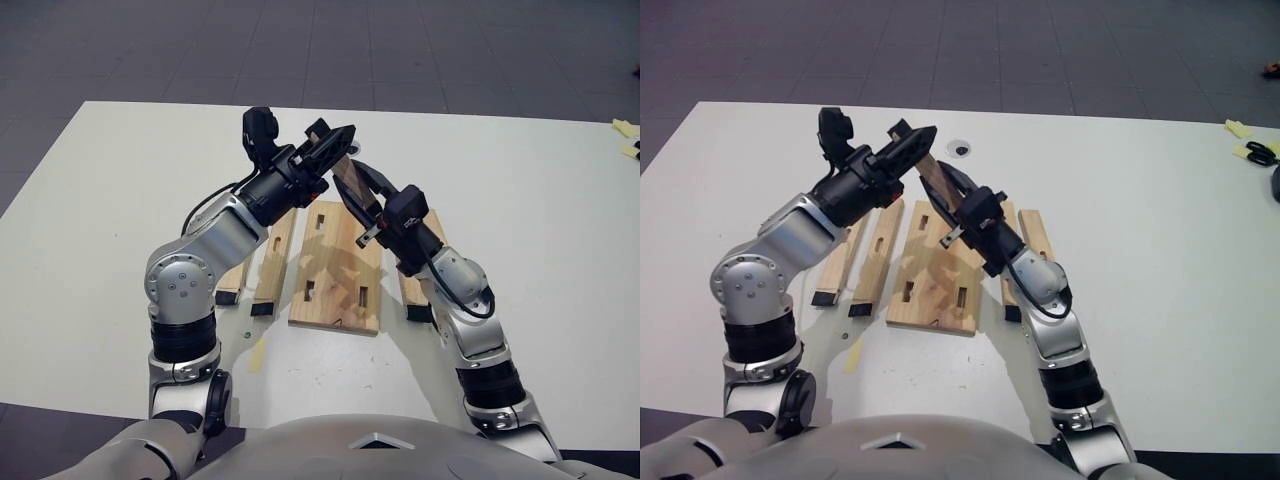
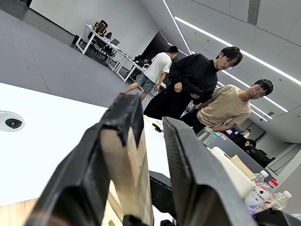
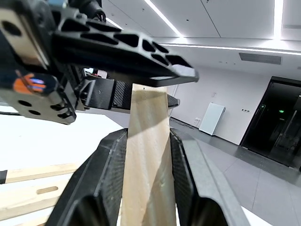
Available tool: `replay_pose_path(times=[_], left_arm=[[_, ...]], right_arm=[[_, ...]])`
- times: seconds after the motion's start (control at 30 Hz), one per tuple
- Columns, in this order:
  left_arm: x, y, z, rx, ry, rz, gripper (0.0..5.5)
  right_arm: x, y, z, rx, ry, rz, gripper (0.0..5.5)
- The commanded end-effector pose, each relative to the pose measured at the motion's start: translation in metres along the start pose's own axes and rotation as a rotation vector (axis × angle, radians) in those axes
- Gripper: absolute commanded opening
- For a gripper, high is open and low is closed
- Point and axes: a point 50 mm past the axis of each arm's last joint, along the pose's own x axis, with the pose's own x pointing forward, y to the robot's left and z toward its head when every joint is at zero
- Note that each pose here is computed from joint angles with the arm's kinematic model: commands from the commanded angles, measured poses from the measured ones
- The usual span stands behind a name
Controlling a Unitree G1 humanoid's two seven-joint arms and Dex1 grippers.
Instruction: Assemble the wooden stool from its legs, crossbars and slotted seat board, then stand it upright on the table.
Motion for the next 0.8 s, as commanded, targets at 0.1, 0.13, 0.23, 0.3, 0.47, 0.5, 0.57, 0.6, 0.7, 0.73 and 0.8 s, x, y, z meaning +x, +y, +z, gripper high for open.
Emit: replay_pose_path(times=[0.1,0.13,0.23,0.3,0.47,0.5,0.57,0.6,0.7,0.73,0.8], left_arm=[[0.005,0.001,0.001,0.04,-0.013,0.016,0.6],[0.006,0.001,0.002,0.055,-0.017,0.025,0.59],[0.008,0.002,0.006,0.074,-0.044,0.045,0.59],[0.01,0.002,0.011,0.085,-0.066,0.054,0.59],[0.01,0.004,0.032,0.168,-0.134,0.103,0.41],[0.009,0.004,0.037,0.192,-0.151,0.12,0.42],[0.006,0.007,0.048,0.265,-0.181,0.167,0.42],[0.003,0.009,0.052,0.301,-0.19,0.192,0.42],[-0.01,0.016,0.061,0.329,-0.214,0.26,0.42],[-0.016,0.019,0.063,0.337,-0.215,0.28,0.42],[-0.028,0.026,0.064,0.356,-0.211,0.333,0.42]], right_arm=[[0.001,-0.003,0.001,0.031,0.009,-0.016,1.29],[0.0,-0.004,0.001,0.029,0.011,-0.017,1.29],[0.0,-0.004,0.0,0.025,0.018,-0.023,1.29],[-0.002,-0.005,-0.001,0.021,0.03,-0.027,1.29],[-0.006,-0.013,-0.006,0.014,0.071,-0.076,2.04],[-0.007,-0.015,-0.007,0.011,0.076,-0.086,2.2],[-0.009,-0.019,-0.008,0.007,0.084,-0.107,2.5],[-0.011,-0.02,-0.008,0.006,0.088,-0.118,2.7],[-0.015,-0.024,-0.009,0.001,0.1,-0.144,3.14],[-0.016,-0.025,-0.01,0.0,0.104,-0.152,3.31],[-0.019,-0.028,-0.011,-0.003,0.114,-0.181,3.59]])
